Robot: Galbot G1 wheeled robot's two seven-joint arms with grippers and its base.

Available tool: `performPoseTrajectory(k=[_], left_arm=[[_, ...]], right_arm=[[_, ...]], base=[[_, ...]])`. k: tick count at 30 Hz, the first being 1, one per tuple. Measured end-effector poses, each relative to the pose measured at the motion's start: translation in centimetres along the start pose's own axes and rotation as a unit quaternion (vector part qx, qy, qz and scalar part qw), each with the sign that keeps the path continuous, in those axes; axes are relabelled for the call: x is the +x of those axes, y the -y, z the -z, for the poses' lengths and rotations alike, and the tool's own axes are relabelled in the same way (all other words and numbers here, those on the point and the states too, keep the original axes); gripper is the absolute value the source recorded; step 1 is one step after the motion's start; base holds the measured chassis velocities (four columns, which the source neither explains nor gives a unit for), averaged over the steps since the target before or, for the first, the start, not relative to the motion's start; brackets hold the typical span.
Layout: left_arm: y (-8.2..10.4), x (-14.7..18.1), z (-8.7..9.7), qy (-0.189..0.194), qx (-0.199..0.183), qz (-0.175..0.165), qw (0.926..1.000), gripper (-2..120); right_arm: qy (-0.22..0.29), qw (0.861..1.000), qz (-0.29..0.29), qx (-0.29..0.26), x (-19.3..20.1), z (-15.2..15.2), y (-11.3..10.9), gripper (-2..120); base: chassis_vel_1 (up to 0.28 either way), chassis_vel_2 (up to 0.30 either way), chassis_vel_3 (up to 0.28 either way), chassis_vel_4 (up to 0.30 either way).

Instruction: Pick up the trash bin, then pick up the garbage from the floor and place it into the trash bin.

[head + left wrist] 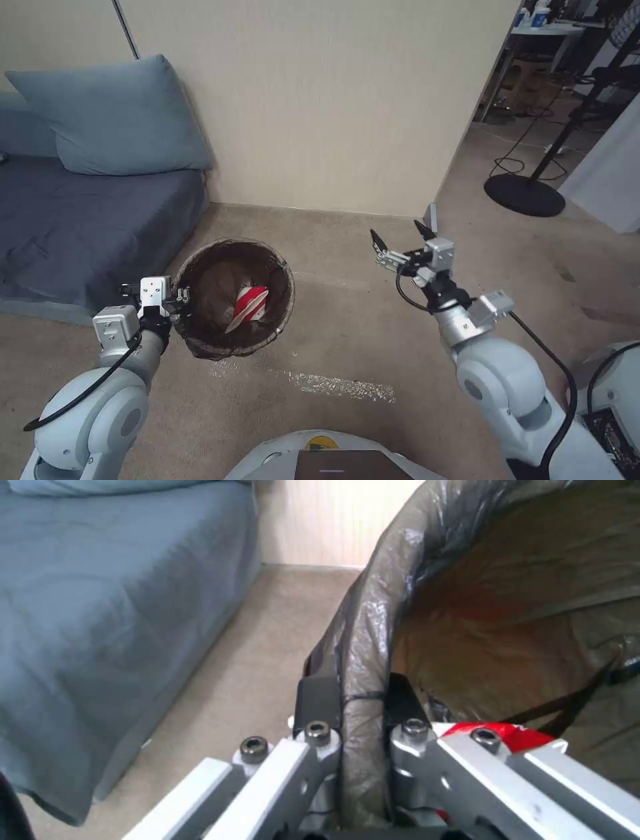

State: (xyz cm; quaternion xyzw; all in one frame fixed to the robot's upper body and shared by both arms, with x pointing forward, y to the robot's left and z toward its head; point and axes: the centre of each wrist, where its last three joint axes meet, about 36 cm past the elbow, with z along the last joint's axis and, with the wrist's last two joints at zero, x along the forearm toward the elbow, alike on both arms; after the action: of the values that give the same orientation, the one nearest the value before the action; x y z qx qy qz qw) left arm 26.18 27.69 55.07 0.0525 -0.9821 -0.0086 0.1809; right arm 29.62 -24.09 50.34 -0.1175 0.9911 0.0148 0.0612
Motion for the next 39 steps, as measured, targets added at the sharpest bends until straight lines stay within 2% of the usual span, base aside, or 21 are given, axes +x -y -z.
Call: performPoseTrajectory(k=[10, 14, 28, 39], left_arm=[[0.1, 0.0, -0.1, 0.032, -0.027, 0.003, 0.9991, 2], [0.1, 0.0, 0.0, 0.04, -0.034, 0.0, 0.9986, 2], [0.2, -0.4, -0.2, 0.042, -0.04, -0.018, 0.9981, 2], [0.1, -0.2, 0.0, 0.047, -0.036, -0.018, 0.9981, 2]], right_arm=[[0.001, 0.995, -0.085, 0.045, 5.1, -3.1, -2.6, 100], [0.005, 0.993, -0.099, 0.058, 6.1, -3.3, -2.7, 100], [0.002, 0.992, -0.12, 0.051, 6.8, -2.2, -2.4, 100], [-0.006, 0.992, -0.119, 0.038, 6.6, -2.2, -2.7, 100]], base=[[0.0, 0.0, 0.0, 0.0], [0.0, 0.0, 0.0, 0.0], [0.0, 0.0, 0.0, 0.0], [0.033, 0.031, 0.03, 0.032]])
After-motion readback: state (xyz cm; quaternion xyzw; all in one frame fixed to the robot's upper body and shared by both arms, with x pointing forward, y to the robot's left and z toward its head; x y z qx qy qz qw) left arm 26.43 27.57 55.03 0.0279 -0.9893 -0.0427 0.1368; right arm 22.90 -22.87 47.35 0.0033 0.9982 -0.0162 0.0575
